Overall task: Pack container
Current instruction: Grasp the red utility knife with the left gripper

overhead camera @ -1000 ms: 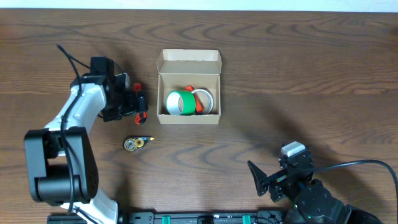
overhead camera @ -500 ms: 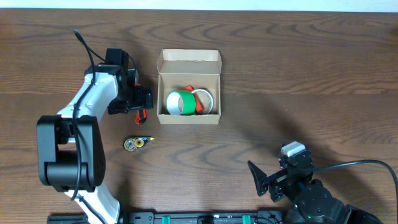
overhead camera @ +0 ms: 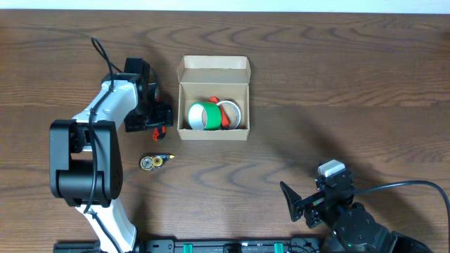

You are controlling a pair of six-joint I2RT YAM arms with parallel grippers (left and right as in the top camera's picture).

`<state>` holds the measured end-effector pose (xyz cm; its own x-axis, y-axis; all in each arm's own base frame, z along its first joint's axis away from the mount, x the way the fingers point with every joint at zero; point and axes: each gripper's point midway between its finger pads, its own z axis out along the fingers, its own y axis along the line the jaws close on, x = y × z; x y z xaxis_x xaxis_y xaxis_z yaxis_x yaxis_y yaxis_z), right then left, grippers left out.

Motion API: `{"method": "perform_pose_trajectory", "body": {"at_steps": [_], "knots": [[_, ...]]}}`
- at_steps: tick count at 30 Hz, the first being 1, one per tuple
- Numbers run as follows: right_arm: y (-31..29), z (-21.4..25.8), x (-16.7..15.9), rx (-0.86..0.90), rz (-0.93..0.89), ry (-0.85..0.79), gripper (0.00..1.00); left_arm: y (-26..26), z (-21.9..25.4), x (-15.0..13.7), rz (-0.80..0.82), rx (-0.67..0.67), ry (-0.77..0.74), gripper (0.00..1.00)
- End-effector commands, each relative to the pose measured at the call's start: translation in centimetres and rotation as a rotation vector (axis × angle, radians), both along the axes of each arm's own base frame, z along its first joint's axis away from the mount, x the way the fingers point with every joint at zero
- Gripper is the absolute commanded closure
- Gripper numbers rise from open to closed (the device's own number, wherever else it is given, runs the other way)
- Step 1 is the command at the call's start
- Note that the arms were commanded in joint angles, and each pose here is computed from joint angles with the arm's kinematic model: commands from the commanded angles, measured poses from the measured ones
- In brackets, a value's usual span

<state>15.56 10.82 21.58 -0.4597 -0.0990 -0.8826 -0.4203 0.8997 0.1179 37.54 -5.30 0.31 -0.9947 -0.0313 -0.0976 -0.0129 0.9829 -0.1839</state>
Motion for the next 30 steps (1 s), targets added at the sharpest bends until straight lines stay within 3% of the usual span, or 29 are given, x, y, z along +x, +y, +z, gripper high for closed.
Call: {"method": "perform_pose_trajectory", "body": {"at_steps": [1, 7, 9, 11, 30], "knots": [[-0.2, 0.0, 0.1, 0.008, -0.016, -0.002, 0.01, -0.2, -0.3, 0.3, -0.006, 0.007, 0.006, 0.25], [-0.2, 0.0, 0.1, 0.008, -0.016, -0.002, 0.01, -0.2, -0.3, 0.3, 0.015, 0.006, 0.008, 0.42], [-0.2, 0.0, 0.1, 0.008, -0.016, -0.002, 0.01, -0.2, -0.3, 0.3, 0.019, 0.005, 0.009, 0.57], [-0.2, 0.0, 0.1, 0.008, -0.016, -0.002, 0.01, -0.2, -0.2, 0.3, 0.019, 0.005, 0.009, 0.65], [-0.2, 0.0, 0.1, 0.008, -0.016, -0.002, 0.01, 0.3, 1.6, 1.0, 0.054, 0.018, -0.039, 0.73]]}}
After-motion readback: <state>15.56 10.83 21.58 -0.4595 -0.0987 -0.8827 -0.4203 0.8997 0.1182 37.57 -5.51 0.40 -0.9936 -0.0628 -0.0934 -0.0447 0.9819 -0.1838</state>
